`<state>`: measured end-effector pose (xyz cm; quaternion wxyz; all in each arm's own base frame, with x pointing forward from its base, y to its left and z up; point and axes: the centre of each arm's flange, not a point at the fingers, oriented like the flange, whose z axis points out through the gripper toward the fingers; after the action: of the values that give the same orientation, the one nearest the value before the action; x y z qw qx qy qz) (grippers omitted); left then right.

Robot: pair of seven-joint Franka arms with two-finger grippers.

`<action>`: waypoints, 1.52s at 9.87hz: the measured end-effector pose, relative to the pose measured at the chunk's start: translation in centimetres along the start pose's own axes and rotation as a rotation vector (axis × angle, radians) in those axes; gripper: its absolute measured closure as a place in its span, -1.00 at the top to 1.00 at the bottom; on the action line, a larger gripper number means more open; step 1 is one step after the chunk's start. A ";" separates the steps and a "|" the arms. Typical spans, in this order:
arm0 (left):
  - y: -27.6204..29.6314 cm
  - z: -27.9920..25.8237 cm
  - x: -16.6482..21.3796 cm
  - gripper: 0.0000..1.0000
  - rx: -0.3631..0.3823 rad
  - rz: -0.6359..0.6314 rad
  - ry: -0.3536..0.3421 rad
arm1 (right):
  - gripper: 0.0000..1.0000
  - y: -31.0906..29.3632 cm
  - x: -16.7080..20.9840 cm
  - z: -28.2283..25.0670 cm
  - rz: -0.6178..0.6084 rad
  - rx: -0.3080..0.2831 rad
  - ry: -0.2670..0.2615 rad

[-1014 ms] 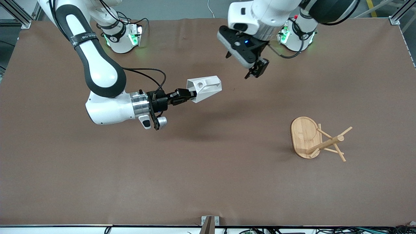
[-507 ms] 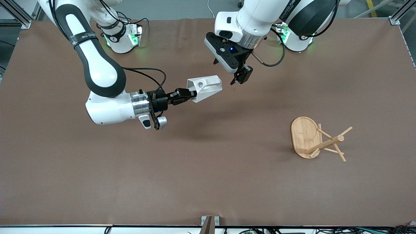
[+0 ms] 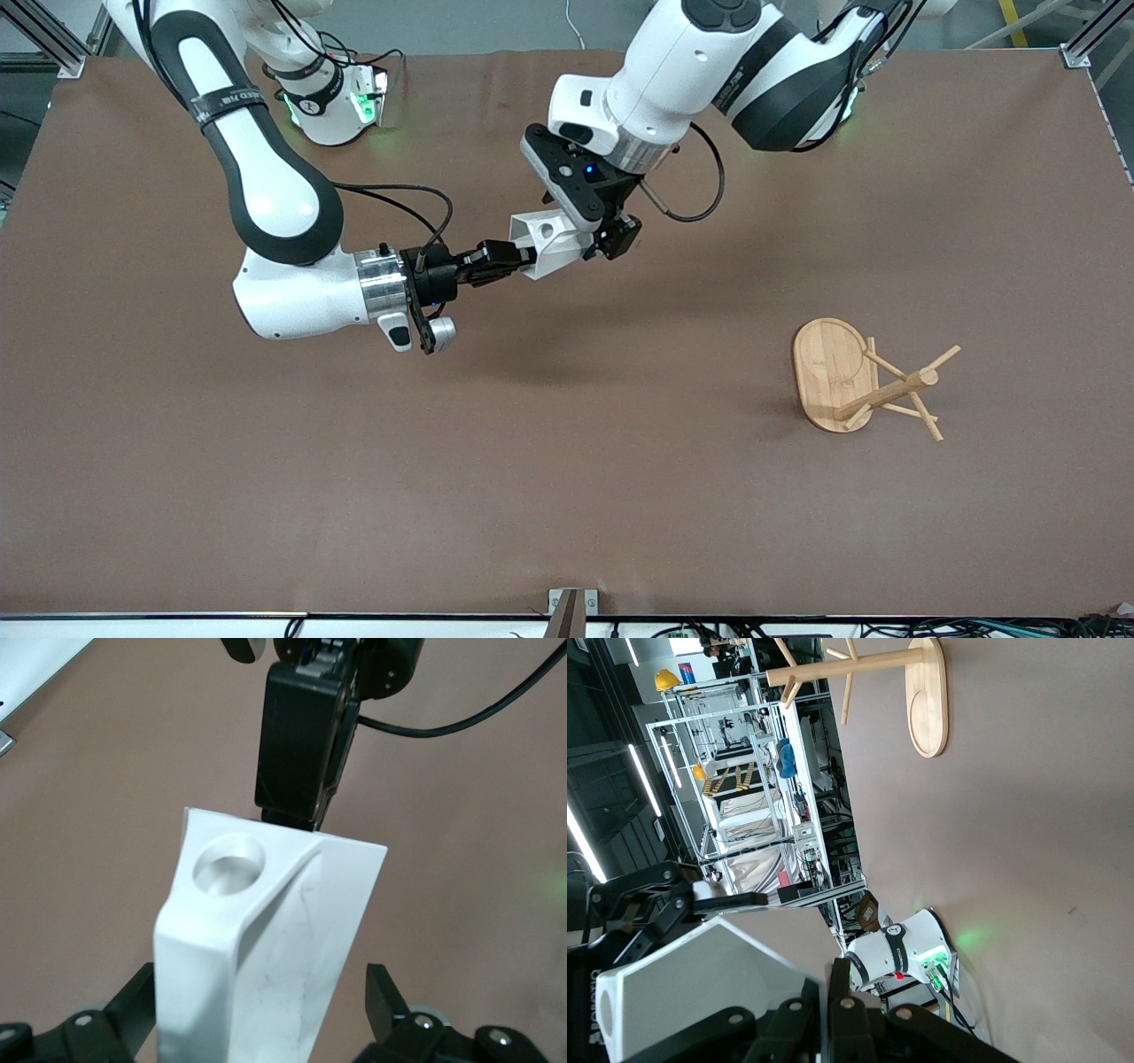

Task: Hang cup on rack
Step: 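Grasp the cup with the left gripper from the right gripper, then carry the cup toward the rack while the right gripper withdraws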

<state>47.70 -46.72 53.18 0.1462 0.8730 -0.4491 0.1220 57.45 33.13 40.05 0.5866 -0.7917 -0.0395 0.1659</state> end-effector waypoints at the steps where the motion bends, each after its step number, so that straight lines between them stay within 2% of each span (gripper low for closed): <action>1: -0.1 0.2 0.1 1.00 0.010 0.007 0.007 | -0.90 0.1 0.1 -0.1 0.000 -0.002 0.004; 3: -0.5 0.7 0.3 0.90 0.014 0.007 0.019 | -0.90 0.4 0.2 -0.3 0.000 -0.005 0.012; 5: -0.5 1.0 0.3 0.63 0.011 0.010 0.016 | -0.90 0.7 0.3 -0.4 0.000 -0.011 0.021; 10: -0.3 1.6 0.2 0.62 0.007 0.013 0.008 | -0.88 1.1 0.2 -0.4 0.003 -0.013 0.019; 12: -0.4 1.9 0.2 0.61 0.004 0.011 0.004 | -0.65 0.9 0.2 -0.6 -0.001 -0.010 0.020; 13: -0.6 2.2 0.1 0.60 0.000 0.009 0.001 | -0.40 0.6 0.2 -1.1 -0.005 -0.007 0.025; 14: -0.8 2.7 0.1 0.60 -0.004 0.006 -0.004 | -0.06 0.4 0.4 -2.5 -0.013 -0.015 0.042; 15: -1.0 2.9 0.0 0.60 -0.005 0.002 -0.004 | 0.22 0.5 0.6 -4.7 -0.014 -0.050 0.064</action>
<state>48.80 -47.24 50.37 0.1472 0.8724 -0.4507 0.1192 59.41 28.81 40.64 0.5687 -0.8108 -0.0304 0.1351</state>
